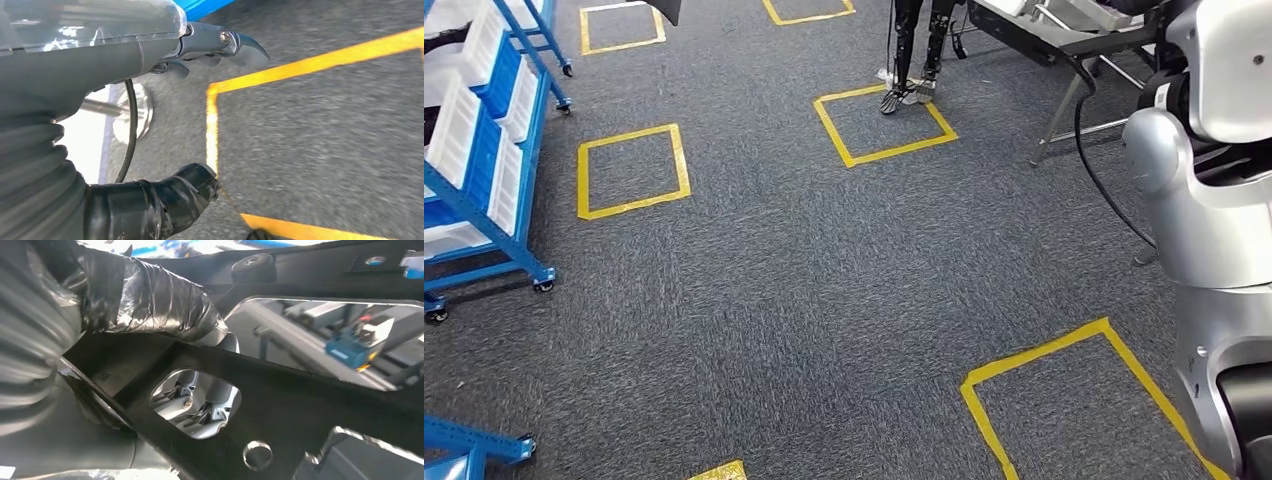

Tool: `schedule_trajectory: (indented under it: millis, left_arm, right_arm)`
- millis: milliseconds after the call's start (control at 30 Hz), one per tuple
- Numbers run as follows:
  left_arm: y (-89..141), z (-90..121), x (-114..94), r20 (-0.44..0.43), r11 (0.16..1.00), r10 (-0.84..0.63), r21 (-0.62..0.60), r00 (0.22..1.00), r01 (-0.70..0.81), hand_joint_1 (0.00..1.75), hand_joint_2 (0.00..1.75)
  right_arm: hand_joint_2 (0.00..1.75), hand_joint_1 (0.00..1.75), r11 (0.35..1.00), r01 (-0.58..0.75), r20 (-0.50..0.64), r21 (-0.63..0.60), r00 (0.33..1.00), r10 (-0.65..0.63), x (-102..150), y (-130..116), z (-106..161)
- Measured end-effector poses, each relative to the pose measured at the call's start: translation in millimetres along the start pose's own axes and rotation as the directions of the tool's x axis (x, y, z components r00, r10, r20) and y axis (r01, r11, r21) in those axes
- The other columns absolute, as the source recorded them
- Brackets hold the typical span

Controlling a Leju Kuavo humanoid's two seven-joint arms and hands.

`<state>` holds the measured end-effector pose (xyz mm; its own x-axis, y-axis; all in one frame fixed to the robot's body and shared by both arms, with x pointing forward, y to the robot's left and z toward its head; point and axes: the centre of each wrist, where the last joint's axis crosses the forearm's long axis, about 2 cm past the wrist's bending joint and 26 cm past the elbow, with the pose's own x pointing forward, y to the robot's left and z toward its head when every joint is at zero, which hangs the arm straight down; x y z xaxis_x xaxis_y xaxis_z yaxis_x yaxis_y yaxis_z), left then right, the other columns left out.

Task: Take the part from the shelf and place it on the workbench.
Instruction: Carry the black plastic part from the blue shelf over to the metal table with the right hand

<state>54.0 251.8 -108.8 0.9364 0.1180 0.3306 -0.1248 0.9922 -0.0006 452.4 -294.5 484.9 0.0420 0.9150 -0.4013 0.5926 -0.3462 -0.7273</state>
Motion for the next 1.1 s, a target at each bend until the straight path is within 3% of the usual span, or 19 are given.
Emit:
schedule_trajectory:
  millis: [267,467,700,1100]
  left_arm:
    - [0,0,2,0.006,1.0,-0.016,-0.006,1.0,0.016,0.0,1.75]
    - [0,0,1,-0.004,1.0,-0.019,-0.006,1.0,0.019,0.0,1.75]
    - [-2,-1,5,0.002,1.0,-0.018,-0.012,1.0,0.018,0.0,1.75]
    - [0,0,2,-0.005,1.0,-0.014,-0.009,1.0,0.014,0.0,1.75]
  right_arm:
    - [1.75,1.75,0.977,-0.13,-0.117,0.168,0.982,0.15,-52,19,-14]
    - [1.75,1.75,0.931,-0.189,-0.146,0.311,0.959,0.243,-69,41,-16]
    - [1.75,1.75,0.916,-0.217,-0.16,0.337,0.946,0.283,-83,37,-22]
    - [1.75,1.75,0.897,-0.228,-0.157,0.38,0.939,0.305,-82,42,-23]
